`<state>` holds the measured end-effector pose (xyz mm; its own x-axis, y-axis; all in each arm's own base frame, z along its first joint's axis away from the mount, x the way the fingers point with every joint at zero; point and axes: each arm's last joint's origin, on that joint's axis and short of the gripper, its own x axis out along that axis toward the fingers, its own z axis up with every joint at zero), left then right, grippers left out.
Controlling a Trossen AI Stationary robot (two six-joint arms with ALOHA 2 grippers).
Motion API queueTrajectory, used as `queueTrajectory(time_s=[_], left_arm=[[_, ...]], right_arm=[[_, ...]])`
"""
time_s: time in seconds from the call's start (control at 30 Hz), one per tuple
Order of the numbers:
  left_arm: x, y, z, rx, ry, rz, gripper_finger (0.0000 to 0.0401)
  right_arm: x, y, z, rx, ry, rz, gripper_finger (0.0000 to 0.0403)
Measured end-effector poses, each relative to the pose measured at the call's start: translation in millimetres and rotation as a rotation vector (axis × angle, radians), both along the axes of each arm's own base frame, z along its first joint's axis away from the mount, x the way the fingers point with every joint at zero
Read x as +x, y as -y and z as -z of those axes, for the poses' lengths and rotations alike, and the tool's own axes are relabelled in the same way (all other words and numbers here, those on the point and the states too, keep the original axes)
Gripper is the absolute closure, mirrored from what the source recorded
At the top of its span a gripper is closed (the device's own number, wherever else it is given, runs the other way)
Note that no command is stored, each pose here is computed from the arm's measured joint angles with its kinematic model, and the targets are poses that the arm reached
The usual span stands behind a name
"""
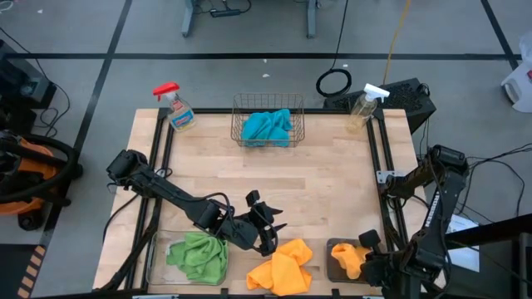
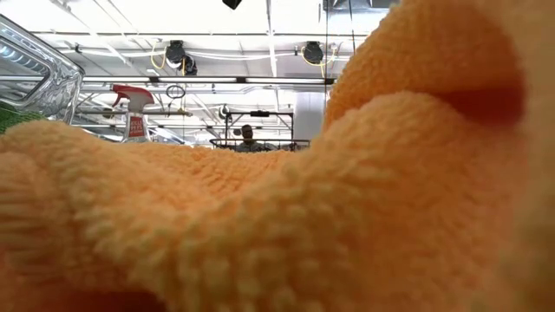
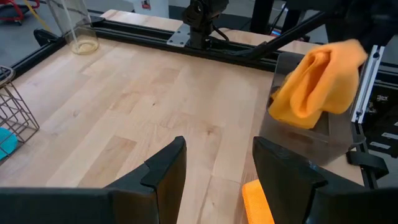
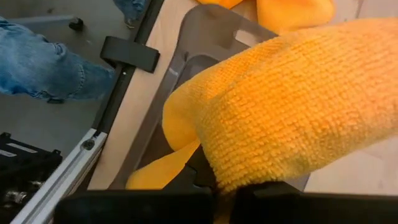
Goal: Sort microfiber towel by color & place in baskets
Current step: Put the top yellow microfiber cloth into the black bin
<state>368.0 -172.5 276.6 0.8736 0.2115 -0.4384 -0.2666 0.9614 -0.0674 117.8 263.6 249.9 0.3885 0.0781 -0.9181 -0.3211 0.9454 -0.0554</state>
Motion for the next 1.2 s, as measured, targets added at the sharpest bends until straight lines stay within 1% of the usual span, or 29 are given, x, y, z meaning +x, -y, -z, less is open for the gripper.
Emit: queueTrajectory(time_s=[0.23, 0.53, 0.77, 0.93, 1.03, 1.2], left_arm=[[0, 0, 0, -0.001, 0.0, 0.0, 0.021], [-1, -1, 7, -0.016, -0.007, -0.011, 0.021], [-3, -1, 12, -0.03, -0.017, -0.023, 0.021], [-2, -1, 12, -0.032, -0.012, -0.023, 0.021], [-2, -1, 11, -0.034, -0.009, -0.023, 0.021], [-2, -1, 11, -0.034, -0.009, -0.023, 0.021]], right_arm=[[-2, 6, 17, -0.022, -0.023, 0.045, 0.0399], [-3, 8, 42, 0.016, -0.011, 0.055, 0.0399], [-6, 14, 54, 0.003, -0.024, 0.091, 0.0399], [-3, 16, 66, 0.048, -0.026, 0.108, 0.0399], [-1, 20, 74, 0.078, -0.05, 0.146, 0.0399], [-1, 25, 82, 0.092, -0.067, 0.215, 0.0399]])
